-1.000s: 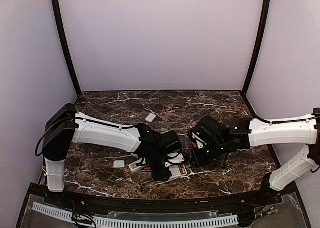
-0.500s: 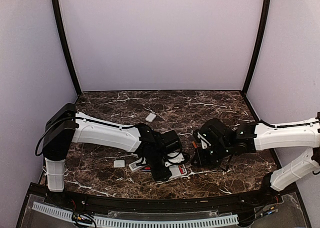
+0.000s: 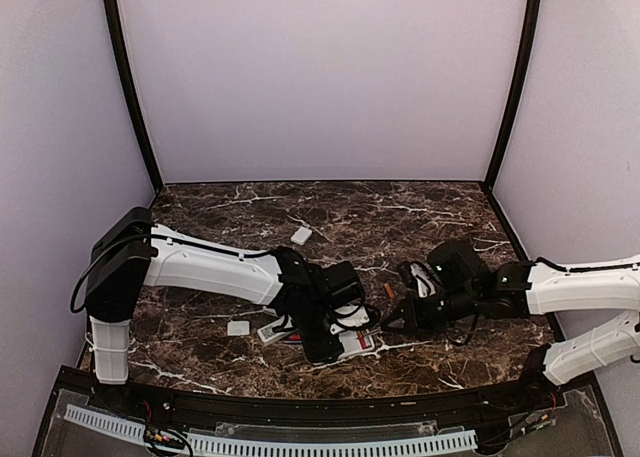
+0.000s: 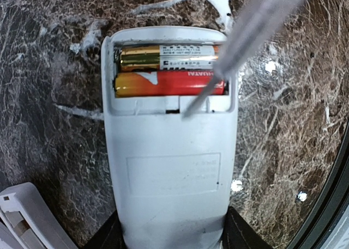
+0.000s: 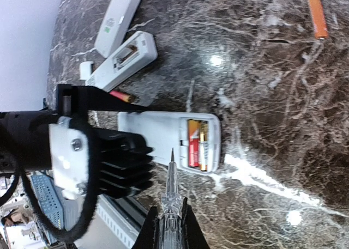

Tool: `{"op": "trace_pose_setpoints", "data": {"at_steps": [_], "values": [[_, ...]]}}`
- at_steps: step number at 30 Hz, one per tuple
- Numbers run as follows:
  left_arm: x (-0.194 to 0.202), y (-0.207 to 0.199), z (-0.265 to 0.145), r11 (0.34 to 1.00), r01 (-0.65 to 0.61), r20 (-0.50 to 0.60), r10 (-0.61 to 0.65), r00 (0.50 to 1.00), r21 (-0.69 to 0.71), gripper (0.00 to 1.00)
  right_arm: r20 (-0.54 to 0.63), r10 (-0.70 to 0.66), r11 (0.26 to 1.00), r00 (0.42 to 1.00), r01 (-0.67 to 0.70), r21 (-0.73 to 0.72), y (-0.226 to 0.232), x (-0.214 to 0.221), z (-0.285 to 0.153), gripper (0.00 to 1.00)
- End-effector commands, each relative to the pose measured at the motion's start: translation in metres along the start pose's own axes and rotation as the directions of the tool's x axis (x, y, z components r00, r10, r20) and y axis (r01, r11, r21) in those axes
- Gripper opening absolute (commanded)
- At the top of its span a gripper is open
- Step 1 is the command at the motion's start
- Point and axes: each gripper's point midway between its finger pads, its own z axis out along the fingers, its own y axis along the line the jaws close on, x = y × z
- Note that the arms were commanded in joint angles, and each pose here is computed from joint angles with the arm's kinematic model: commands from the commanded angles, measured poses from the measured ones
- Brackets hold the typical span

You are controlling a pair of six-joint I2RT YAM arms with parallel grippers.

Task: Unload the batteries from the remote control
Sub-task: Remove the battery from the remote control without the battery cover.

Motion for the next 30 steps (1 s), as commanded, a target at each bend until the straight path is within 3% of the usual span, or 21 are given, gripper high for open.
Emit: {"op": "trace_pose_setpoints", "data": {"at_steps": [1,5,10,11,15,17,21,30], "values": [[0.020,0.001,0.027,0.999,-0.035,-0.084,0.033,0.996,-0.016,0.16,0.014,-0.035,0.990,0.999,0.036,-0.134,0.032,-0.004,-0.012,0.00],[0.019,0.002,0.026,0.999,-0.034,-0.081,0.032,0.996,-0.018,0.16,0.037,-0.033,0.996,0.999,0.036,-0.087,0.025,-0.005,-0.025,0.00],[0.012,-0.005,0.019,0.998,-0.054,-0.040,0.055,0.998,0.021,0.17,0.050,-0.037,0.996,0.998,0.032,0.089,-0.007,0.000,-0.043,0.00],[0.012,-0.009,0.019,0.997,-0.057,-0.034,0.059,0.998,0.043,0.19,0.058,-0.042,0.992,0.997,0.035,0.117,-0.012,0.000,-0.047,0.00],[0.010,-0.002,0.012,0.997,-0.072,-0.002,0.072,0.997,-0.006,0.60,0.086,-0.072,0.984,0.994,0.057,0.171,-0.019,-0.004,-0.058,0.00],[0.014,0.007,0.013,0.996,-0.076,-0.010,0.075,0.997,-0.056,0.71,0.097,-0.084,0.983,0.992,0.066,0.172,-0.018,-0.006,-0.059,0.00],[0.021,0.016,0.016,0.991,-0.083,-0.031,0.080,0.996,-0.109,0.78,0.107,-0.097,0.984,0.989,0.080,0.160,-0.016,-0.008,-0.058,0.00],[0.027,0.061,0.000,0.960,-0.040,-0.030,0.033,0.999,-0.279,0.82,0.129,-0.121,0.986,0.984,0.104,0.133,-0.011,-0.009,-0.063,0.00]]}}
